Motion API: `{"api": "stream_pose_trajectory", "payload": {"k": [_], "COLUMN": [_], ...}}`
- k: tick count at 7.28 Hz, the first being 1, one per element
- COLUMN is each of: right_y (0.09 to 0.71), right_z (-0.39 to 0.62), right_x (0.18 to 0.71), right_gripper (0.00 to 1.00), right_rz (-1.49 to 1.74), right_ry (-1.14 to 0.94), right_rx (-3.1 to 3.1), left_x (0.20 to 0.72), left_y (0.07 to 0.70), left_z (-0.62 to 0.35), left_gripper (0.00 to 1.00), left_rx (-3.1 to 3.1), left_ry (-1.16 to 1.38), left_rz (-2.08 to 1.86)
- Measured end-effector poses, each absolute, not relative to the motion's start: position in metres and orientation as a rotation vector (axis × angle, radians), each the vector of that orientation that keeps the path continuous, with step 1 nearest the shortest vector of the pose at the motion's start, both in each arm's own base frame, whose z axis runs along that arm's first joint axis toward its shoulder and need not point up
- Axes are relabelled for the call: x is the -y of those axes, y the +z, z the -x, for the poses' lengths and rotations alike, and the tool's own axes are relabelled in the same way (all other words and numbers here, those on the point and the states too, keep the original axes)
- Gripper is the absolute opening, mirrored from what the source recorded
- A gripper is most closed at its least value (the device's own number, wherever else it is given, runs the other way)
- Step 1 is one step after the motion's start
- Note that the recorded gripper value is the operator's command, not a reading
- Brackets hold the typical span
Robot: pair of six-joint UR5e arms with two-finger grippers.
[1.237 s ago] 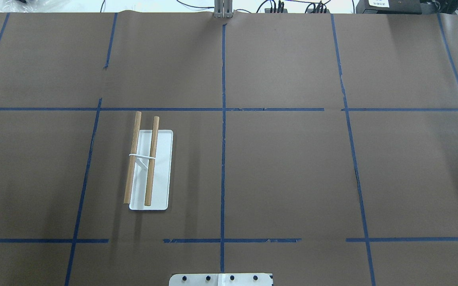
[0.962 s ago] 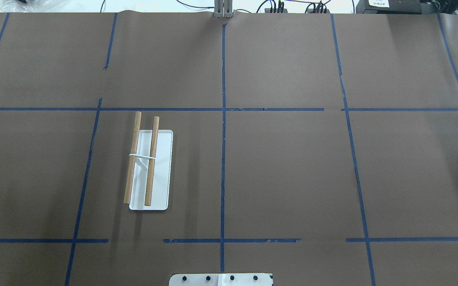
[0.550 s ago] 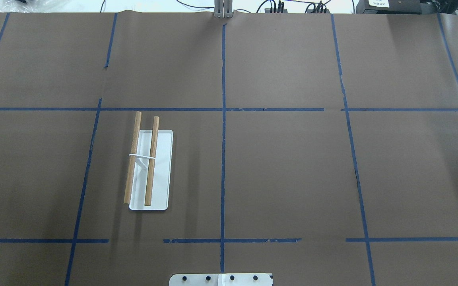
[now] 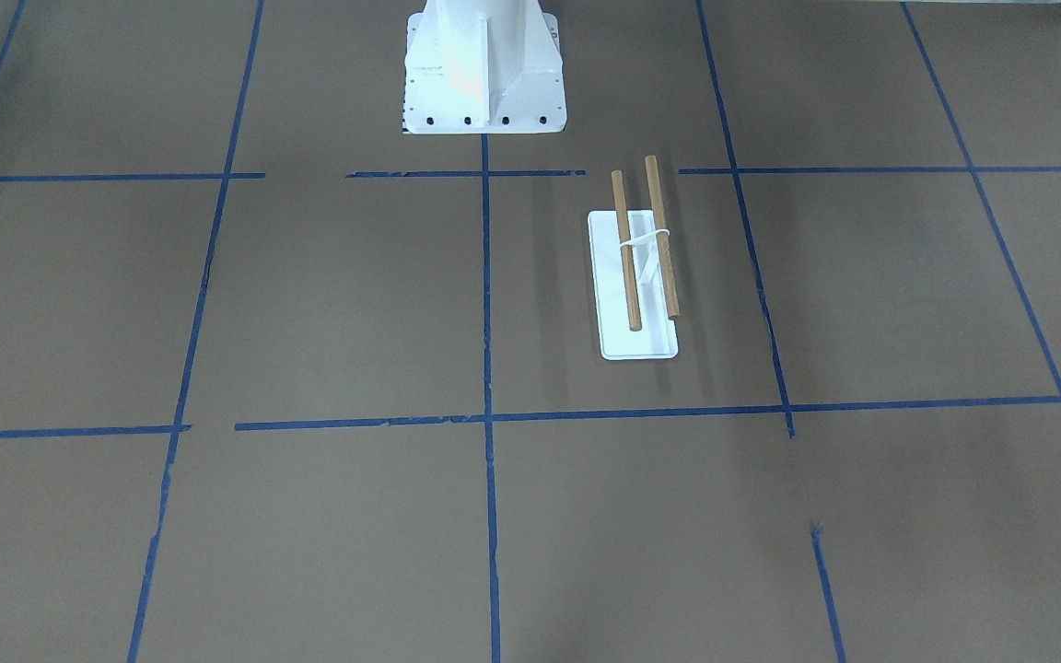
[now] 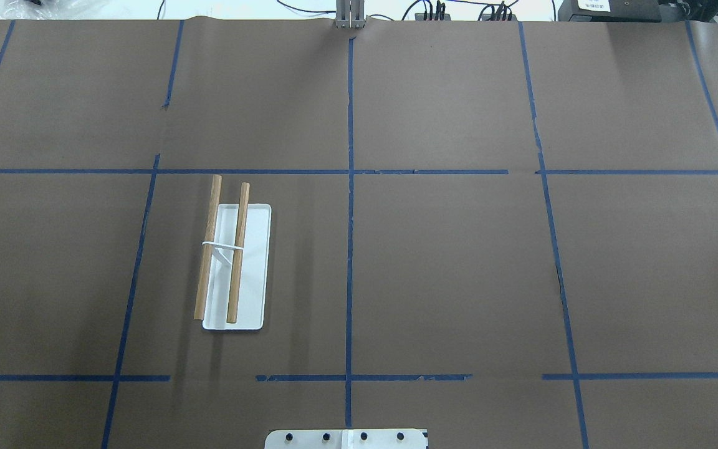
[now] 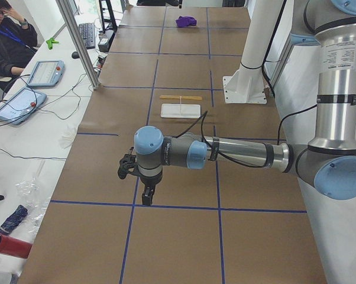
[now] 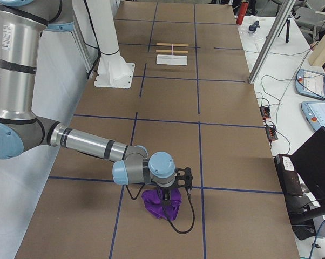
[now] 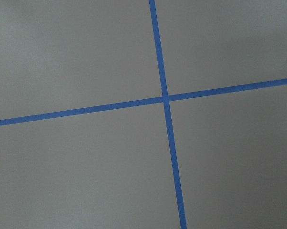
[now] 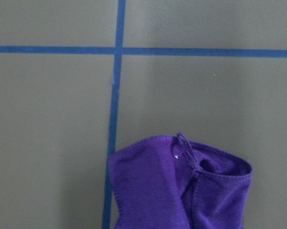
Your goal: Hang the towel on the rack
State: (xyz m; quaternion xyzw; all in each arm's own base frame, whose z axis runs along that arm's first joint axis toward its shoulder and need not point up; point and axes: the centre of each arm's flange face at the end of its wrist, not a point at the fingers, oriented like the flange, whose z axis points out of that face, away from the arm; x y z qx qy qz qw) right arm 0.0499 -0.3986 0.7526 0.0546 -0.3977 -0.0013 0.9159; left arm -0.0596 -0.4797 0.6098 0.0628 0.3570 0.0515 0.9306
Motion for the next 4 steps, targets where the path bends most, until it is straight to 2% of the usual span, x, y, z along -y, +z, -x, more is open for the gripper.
{"api": "stream_pose_trajectory", "payload": {"k": [2,4], "right_y": [0.802,0.821], "right_z": [-0.032,-0.014], "right_x": [0.379,0.371], "right_gripper": [1.00,1.00], "right_rz": [-0.099,-0.063], "right_ry": [-0.058,-0.101], "right_rx": [0.789,0.776], "left_x": [0.480,0.480], "left_y": [0.608,0.607], "left_z": [0.059,0.059], "left_gripper": [1.00,1.00], "left_rx": [-0.739,-0.741], "left_ry": [0.106,0.107], "left_rz": [-0.131,-0.132]}}
